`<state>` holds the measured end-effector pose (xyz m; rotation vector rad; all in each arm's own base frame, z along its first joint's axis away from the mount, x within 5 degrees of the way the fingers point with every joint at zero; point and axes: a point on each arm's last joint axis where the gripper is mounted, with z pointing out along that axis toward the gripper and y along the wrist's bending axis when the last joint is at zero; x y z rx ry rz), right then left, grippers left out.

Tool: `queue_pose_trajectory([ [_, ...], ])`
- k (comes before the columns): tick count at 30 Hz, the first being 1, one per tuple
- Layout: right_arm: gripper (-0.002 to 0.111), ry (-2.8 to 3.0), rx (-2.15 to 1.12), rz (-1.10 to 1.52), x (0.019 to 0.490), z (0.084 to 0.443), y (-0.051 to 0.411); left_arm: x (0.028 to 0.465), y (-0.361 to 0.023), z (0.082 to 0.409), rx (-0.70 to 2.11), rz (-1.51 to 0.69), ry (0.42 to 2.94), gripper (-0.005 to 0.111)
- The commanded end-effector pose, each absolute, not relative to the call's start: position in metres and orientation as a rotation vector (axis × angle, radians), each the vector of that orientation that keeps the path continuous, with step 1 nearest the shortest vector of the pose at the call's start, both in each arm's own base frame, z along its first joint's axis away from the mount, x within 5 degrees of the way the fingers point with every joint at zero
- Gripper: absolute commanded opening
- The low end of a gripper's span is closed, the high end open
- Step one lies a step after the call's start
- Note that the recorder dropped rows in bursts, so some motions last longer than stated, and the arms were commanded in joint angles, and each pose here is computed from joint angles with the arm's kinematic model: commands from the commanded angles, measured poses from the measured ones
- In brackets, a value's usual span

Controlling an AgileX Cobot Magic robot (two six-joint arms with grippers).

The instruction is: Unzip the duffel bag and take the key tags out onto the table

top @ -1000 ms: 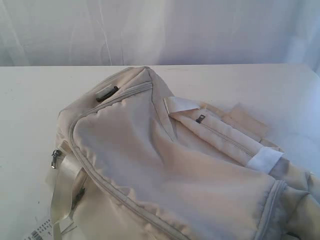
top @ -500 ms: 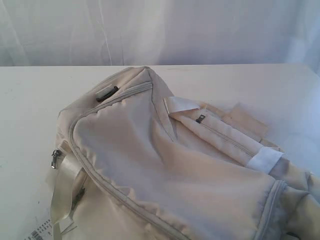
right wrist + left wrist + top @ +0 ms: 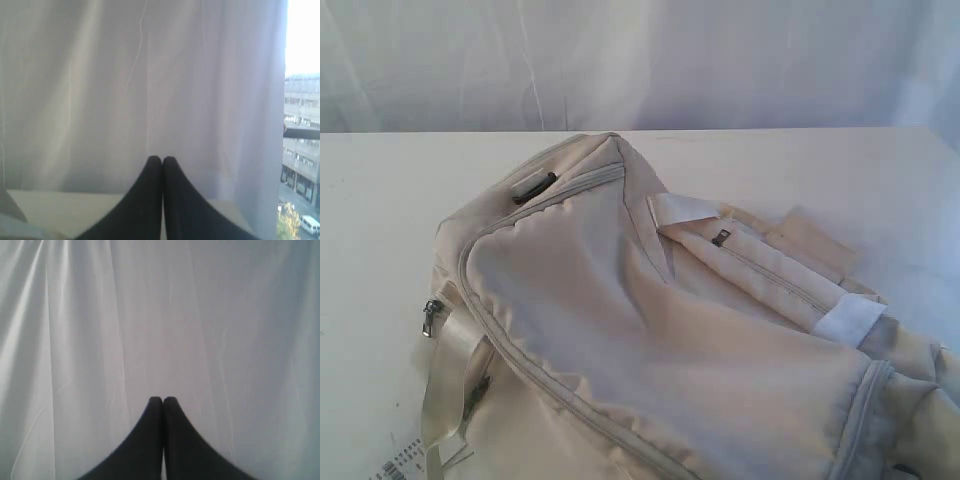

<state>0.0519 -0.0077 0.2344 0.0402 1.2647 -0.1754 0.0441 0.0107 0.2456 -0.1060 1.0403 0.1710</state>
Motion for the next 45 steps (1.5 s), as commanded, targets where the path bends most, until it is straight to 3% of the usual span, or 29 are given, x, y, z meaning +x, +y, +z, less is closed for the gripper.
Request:
queue_pose_trajectory([
  [1,0.0,1.076,0.057,-0.201,0.045,0.249,-0.009,0.04,0.011,0.251,-0.124,0.156,0.951,0.0],
  [7,0.0,0.871,0.144,-0.054,0.035,0.263,-0.009,0.038,0.011,0.254,-0.175,0.053,0.919,0.0],
  [10,0.0,0.961,0.23,0.108,0.041,0.256,-0.009,0.036,0.01,0.274,-0.195,-0.005,0.945,0.0],
  [18,0.0,1.765,0.367,0.171,0.078,0.274,-0.006,0.063,0.001,0.305,-0.192,-0.083,1.841,0.0],
  [21,0.0,2.036,0.302,0.127,0.096,0.285,-0.005,0.09,-0.027,0.324,0.322,-0.308,2.18,0.0],
  [24,0.0,2.202,0.22,0.167,0.108,0.293,0.0,0.136,-0.044,0.351,0.708,-0.65,2.228,0.0],
  [27,0.0,2.306,0.172,0.229,0.111,0.297,0.005,0.192,-0.04,0.369,0.798,-0.808,2.293,0.0],
  [32,0.001,2.417,0.123,0.298,0.108,0.297,0.011,0.269,-0.037,0.382,0.821,-0.872,2.293,0.0],
  [34,0.006,2.439,0.115,0.305,0.106,0.298,0.011,0.292,-0.046,0.381,0.867,-0.889,2.284,0.001],
  [38,0.031,2.487,0.105,0.318,0.102,0.296,0.013,0.331,-0.065,0.366,0.97,-0.873,2.303,0.024],
  [42,0.069,2.533,0.097,0.331,0.099,0.293,0.014,0.367,-0.075,0.332,0.98,-0.711,2.371,0.072],
  [44,0.073,2.549,0.099,0.331,0.097,0.292,0.014,0.38,-0.08,0.317,0.917,-0.696,2.398,0.085],
  [45,0.073,2.554,0.103,0.322,0.097,0.291,0.013,0.385,-0.081,0.311,0.895,-0.695,2.402,0.086],
])
